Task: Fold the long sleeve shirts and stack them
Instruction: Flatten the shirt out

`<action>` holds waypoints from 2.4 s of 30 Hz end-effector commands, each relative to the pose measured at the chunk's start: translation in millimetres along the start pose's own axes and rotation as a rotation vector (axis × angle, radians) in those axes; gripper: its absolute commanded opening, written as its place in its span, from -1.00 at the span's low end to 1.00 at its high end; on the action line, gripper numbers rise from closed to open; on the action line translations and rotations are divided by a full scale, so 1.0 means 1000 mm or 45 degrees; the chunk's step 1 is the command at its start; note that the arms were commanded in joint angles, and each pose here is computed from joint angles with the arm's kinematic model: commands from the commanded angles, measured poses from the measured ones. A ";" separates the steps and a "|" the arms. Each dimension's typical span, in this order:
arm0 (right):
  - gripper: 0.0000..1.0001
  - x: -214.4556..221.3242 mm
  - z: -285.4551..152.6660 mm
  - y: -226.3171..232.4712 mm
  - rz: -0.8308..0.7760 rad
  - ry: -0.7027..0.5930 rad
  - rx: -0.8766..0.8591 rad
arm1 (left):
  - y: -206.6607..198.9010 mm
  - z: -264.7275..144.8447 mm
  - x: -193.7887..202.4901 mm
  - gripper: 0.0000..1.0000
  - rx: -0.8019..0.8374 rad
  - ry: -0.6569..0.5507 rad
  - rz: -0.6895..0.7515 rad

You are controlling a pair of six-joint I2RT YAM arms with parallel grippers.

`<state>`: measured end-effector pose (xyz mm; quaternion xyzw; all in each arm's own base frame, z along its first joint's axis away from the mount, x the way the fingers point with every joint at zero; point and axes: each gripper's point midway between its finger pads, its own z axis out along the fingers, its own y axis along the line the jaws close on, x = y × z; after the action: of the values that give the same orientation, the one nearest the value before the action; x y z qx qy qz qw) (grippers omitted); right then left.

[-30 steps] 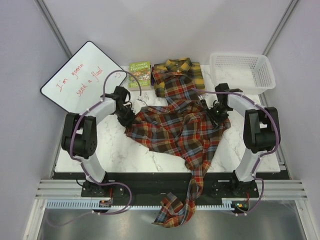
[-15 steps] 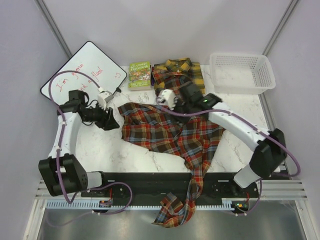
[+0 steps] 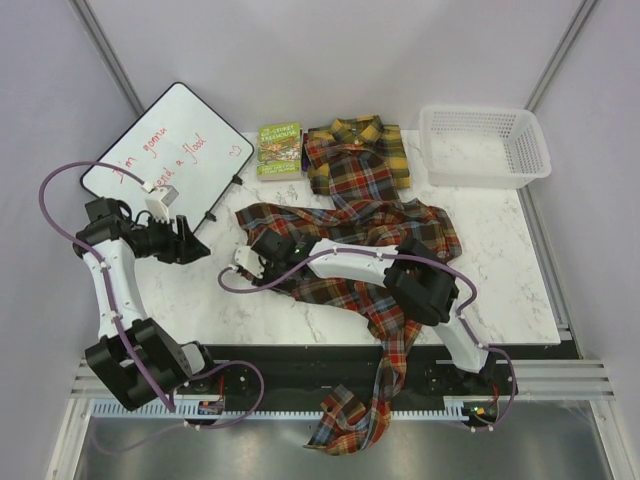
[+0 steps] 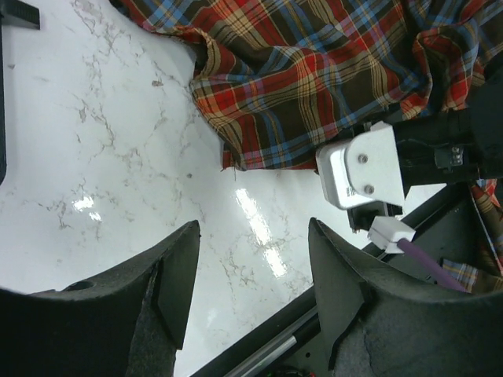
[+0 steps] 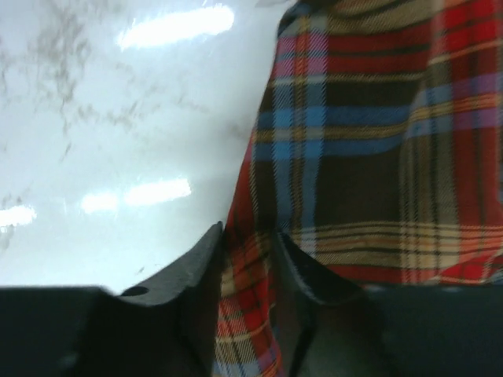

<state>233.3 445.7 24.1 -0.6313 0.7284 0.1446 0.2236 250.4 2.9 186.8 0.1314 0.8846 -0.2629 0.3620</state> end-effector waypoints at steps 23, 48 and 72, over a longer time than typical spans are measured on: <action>-1.00 0.055 -0.047 -0.180 0.618 -0.187 -0.043 | -0.022 0.053 0.011 0.22 0.158 0.025 0.580; -0.15 0.051 -0.094 -0.230 0.808 -0.290 0.100 | -0.098 0.241 0.064 0.15 0.264 0.546 0.726; 0.11 0.264 -0.209 -0.168 0.908 0.198 0.329 | -0.090 -0.004 0.171 -0.97 0.405 1.266 1.140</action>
<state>354.5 102.3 101.2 -0.2801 0.9321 0.1034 0.2050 147.5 -105.1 80.3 0.5869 0.7982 -0.1205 0.0620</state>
